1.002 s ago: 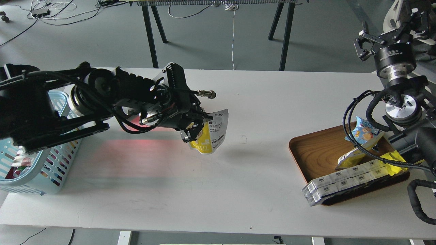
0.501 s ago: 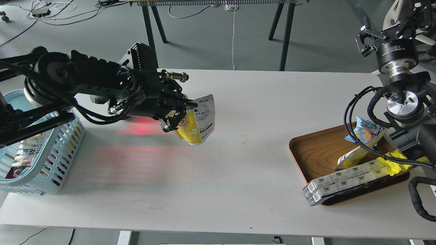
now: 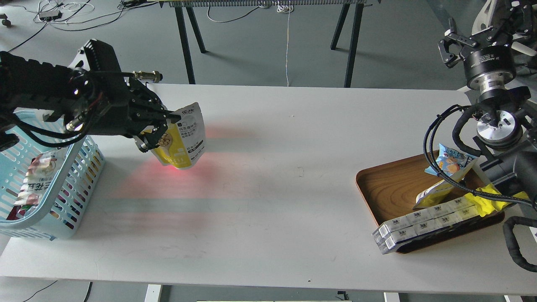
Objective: Scan snack and place in basket
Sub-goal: 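Carry the packet with the left gripper over the blue basket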
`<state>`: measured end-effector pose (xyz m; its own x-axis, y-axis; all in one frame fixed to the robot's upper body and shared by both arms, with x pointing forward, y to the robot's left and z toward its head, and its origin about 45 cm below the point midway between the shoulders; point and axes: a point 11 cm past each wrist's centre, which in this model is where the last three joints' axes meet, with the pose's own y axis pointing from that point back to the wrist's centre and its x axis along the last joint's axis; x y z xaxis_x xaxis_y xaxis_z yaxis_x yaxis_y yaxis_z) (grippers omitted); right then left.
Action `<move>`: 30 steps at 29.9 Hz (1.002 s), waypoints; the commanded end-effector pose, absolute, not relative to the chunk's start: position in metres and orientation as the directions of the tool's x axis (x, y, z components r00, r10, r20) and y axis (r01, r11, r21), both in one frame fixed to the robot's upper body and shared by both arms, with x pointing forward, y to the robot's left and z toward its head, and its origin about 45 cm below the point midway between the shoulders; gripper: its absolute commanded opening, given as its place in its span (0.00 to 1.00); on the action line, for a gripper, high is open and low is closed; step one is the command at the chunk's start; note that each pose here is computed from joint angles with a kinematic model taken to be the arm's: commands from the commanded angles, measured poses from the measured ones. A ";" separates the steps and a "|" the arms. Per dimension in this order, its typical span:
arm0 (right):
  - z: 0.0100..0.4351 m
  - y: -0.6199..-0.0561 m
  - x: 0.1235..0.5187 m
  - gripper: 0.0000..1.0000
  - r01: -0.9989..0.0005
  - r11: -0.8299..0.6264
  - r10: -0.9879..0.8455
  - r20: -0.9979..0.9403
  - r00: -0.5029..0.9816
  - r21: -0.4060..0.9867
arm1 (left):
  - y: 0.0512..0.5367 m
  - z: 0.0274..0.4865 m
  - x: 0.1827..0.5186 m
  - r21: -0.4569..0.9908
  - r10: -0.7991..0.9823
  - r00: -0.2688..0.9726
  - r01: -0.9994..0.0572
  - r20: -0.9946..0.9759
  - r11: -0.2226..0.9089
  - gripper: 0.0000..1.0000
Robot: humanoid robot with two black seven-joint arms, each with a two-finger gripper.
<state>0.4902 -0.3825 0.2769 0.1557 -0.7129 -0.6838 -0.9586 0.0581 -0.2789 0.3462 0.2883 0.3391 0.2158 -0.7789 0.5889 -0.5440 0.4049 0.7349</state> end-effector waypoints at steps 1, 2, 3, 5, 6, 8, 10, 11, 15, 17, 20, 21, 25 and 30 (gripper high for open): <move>0.278 -0.381 0.491 0.99 -0.958 0.057 -0.711 -0.684 0.159 -0.282 | 0.299 0.337 0.346 0.741 -0.777 0.242 -0.551 0.581 0.383 0.00; 0.278 -0.381 0.491 0.99 -0.958 0.057 -0.711 -0.684 0.159 -0.282 | 0.300 0.336 0.346 0.743 -0.776 0.247 -0.551 0.580 0.380 0.00; 0.278 -0.381 0.491 0.99 -0.958 0.056 -0.711 -0.685 0.161 -0.282 | 0.303 0.335 0.347 0.745 -0.775 0.254 -0.551 0.578 0.375 0.00; 0.282 -0.380 0.492 0.99 -0.956 0.054 -0.711 -0.683 0.166 -0.289 | 0.304 0.333 0.346 0.749 -0.775 0.260 -0.548 0.576 0.373 0.00; 0.283 -0.380 0.493 0.99 -0.955 0.054 -0.711 -0.682 0.168 -0.291 | 0.304 0.333 0.346 0.749 -0.775 0.260 -0.548 0.576 0.373 0.00; 0.283 -0.381 0.492 0.99 -0.955 0.055 -0.712 -0.682 0.166 -0.291 | 0.304 0.333 0.346 0.749 -0.775 0.261 -0.549 0.576 0.371 0.00; 0.283 -0.380 0.493 0.99 -0.955 0.054 -0.711 -0.682 0.168 -0.291 | 0.303 0.333 0.345 0.749 -0.775 0.259 -0.548 0.576 0.374 0.00; 0.283 -0.381 0.492 0.99 -0.955 0.055 -0.712 -0.682 0.167 -0.292 | 0.303 0.333 0.346 0.748 -0.775 0.258 -0.549 0.577 0.374 0.00; 0.284 -0.381 0.493 0.99 -0.955 0.056 -0.713 -0.681 0.167 -0.292 | 0.299 0.334 0.346 0.744 -0.774 0.247 -0.546 0.582 0.385 0.00; 0.284 -0.381 0.493 1.00 -0.954 0.057 -0.712 -0.682 0.167 -0.293 | 0.296 0.335 0.347 0.741 -0.774 0.241 -0.547 0.585 0.390 0.00; 0.284 -0.381 0.493 0.99 -0.954 0.057 -0.712 -0.682 0.167 -0.293 | 0.285 0.333 0.348 0.739 -0.775 0.223 -0.534 0.592 0.411 0.00; 0.284 -0.381 0.493 0.99 -0.954 0.057 -0.712 -0.682 0.167 -0.293 | 0.281 0.332 0.348 0.737 -0.774 0.216 -0.530 0.595 0.419 0.00; 0.284 -0.382 0.493 0.99 -0.954 0.058 -0.713 -0.681 0.166 -0.293 | 0.267 0.331 0.349 0.732 -0.773 0.190 -0.514 0.605 0.447 0.00; 0.286 -0.388 0.492 1.00 -0.953 0.064 -0.719 -0.676 0.162 -0.296 | 0.263 0.331 0.350 0.730 -0.773 0.182 -0.511 0.608 0.453 0.00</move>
